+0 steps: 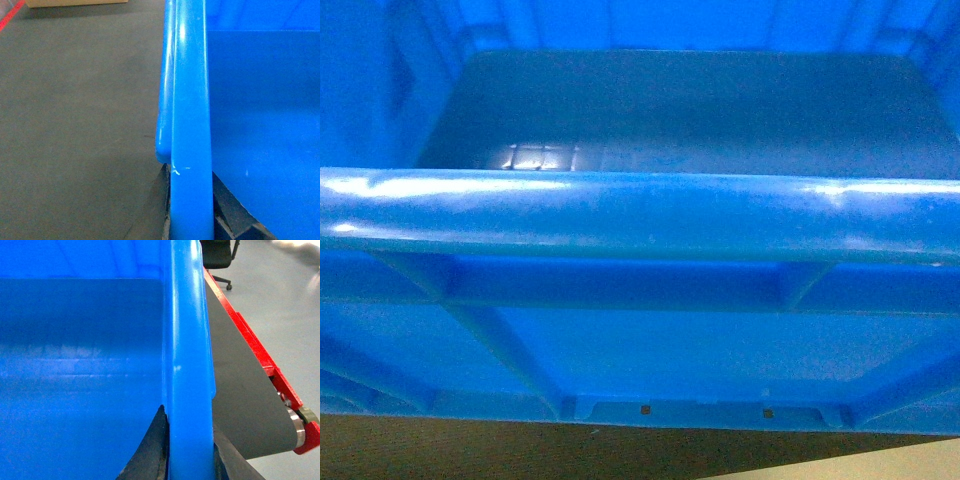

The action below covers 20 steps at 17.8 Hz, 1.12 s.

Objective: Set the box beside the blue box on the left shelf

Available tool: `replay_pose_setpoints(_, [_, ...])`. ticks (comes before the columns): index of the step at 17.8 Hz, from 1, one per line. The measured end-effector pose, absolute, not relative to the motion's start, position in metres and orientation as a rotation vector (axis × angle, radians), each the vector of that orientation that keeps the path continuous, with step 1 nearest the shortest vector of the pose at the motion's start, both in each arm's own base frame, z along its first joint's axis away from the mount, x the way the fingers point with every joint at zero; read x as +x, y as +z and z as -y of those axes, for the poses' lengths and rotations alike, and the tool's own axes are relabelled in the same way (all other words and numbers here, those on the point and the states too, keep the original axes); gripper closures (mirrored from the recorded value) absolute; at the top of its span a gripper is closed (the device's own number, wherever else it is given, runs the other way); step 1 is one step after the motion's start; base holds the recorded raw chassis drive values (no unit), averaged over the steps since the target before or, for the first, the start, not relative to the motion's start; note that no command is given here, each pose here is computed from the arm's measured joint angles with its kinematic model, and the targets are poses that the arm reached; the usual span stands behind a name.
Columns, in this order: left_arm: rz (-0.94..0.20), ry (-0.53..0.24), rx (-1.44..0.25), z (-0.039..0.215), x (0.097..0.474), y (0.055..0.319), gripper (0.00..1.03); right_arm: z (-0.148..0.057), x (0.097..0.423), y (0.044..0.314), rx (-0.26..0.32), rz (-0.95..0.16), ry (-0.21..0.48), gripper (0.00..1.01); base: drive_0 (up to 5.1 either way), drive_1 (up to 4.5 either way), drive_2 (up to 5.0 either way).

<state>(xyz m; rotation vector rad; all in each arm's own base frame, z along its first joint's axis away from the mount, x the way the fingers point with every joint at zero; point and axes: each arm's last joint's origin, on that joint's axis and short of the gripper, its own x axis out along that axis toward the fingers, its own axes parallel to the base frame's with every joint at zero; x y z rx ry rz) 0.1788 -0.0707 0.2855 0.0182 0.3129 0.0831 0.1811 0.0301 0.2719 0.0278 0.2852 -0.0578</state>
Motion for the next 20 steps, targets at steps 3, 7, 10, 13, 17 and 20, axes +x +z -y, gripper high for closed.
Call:
replay_pose_setpoints(3, [-0.312, 0.083, 0.018, 0.0707, 0.1788, 0.2856, 0.93, -0.0301, 0.1812, 0.272, 0.028, -0.284, -0.058, 0.91, -1.7, -1.67, -1.7])
replay_pose_setpoints(7, [-0.312, 0.083, 0.018, 0.0707, 0.1788, 0.2856, 0.93, -0.0301, 0.1812, 0.272, 0.028, -0.284, -0.058, 0.91, -1.6, -1.6, -1.6])
replay_pose_setpoints(10, [-0.312, 0.084, 0.018, 0.0707, 0.1788, 0.2856, 0.93, -0.0301, 0.1812, 0.2719, 0.027, -0.285, -0.058, 0.91, -1.6, -1.58, -1.6])
replay_pose_setpoints(13, [-0.312, 0.084, 0.018, 0.0707, 0.1788, 0.2856, 0.93, -0.0301, 0.1812, 0.272, 0.027, -0.284, -0.058, 0.91, -1.5, -1.49, -1.5])
replay_pose_setpoints(17, [-0.312, 0.084, 0.018, 0.0707, 0.1788, 0.2856, 0.93, -0.0301, 0.1812, 0.2719, 0.027, -0.285, -0.058, 0.91, -1.5, -1.54, -1.5])
replay_pose_setpoints(20, [-0.312, 0.085, 0.018, 0.0706, 0.1788, 0.2856, 0.93, -0.0301, 0.1812, 0.272, 0.027, -0.284, -0.058, 0.91, -1.6, -1.59, -1.6])
